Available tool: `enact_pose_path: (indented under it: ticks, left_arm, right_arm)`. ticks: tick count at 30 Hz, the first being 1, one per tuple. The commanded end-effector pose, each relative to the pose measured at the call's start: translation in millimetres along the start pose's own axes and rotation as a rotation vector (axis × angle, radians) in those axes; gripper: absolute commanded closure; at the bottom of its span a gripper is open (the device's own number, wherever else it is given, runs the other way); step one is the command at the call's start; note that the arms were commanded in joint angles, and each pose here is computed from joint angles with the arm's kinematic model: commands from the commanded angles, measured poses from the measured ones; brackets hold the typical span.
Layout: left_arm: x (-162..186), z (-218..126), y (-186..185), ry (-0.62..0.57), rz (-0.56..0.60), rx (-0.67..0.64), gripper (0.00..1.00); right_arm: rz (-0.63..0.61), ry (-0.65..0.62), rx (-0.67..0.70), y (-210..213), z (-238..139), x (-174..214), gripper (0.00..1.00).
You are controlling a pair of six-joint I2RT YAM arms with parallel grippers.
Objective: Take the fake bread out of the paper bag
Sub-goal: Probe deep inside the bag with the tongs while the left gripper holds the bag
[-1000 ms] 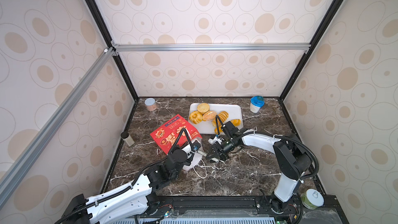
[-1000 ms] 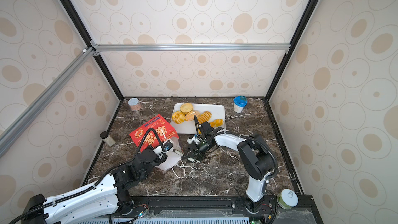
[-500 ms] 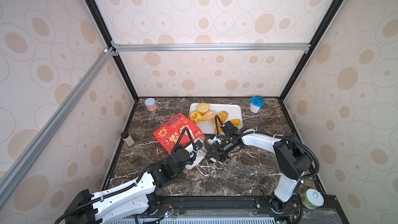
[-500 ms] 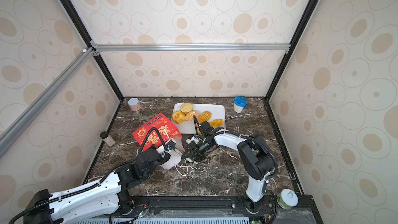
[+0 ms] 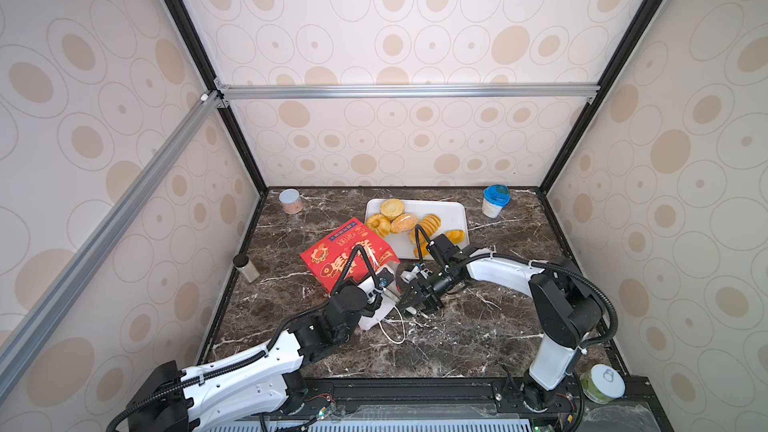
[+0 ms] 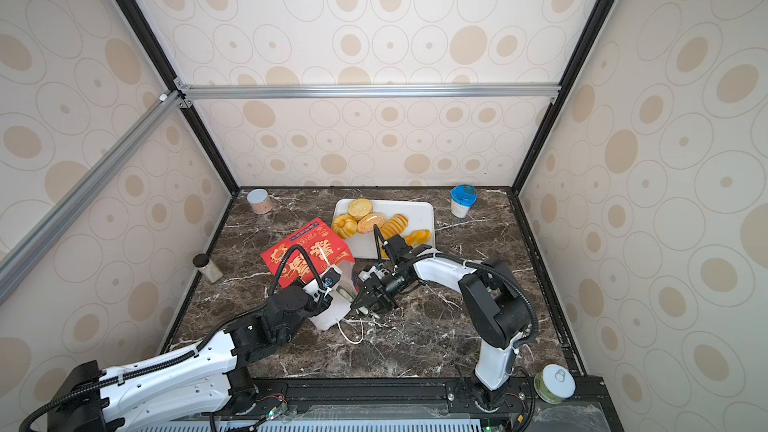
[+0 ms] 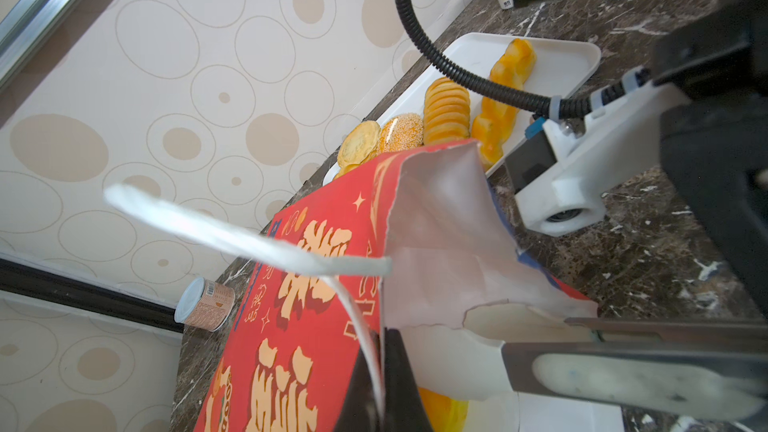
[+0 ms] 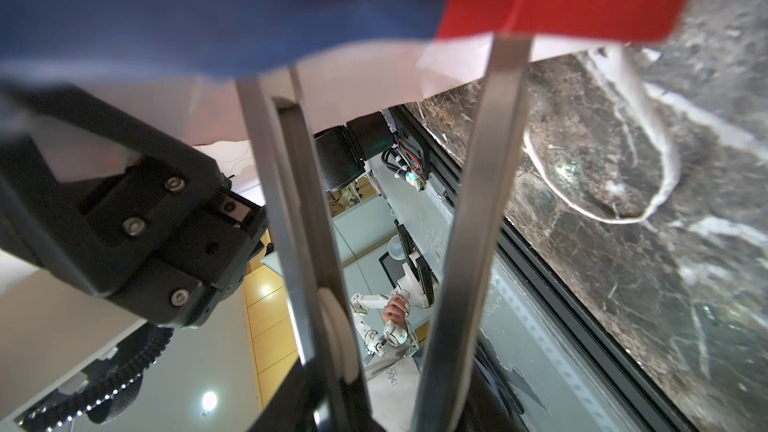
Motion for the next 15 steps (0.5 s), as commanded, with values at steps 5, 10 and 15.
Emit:
enact_pose_path:
  ticks: [5,10,15]
  left_arm:
    - [-9,-4,6,-0.051,-0.041,-0.020,1.00]
    - [-9,-3,4,-0.053,-0.041,-0.014,1.00]
    - [-9,-1,2,-0.043,-0.025,-0.007,1.00]
  right_arm:
    - [-0.066,0.064,-0.035,9,11,16,0.60]
    - [-0.093,0.082,-0.042,10,12,20,0.60]
    - [-0.063,0.094,-0.031,2,14,16,0.61]
Point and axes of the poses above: each gripper's point midway between its finger pads, its own z axis out along the fingers, its own y axis along the line the jaws close on, x = y × z, the point moved 10 cm from there along -z, back along the fingers, and after that the axes turned 10 degrees about z, right-handed, at the moved point
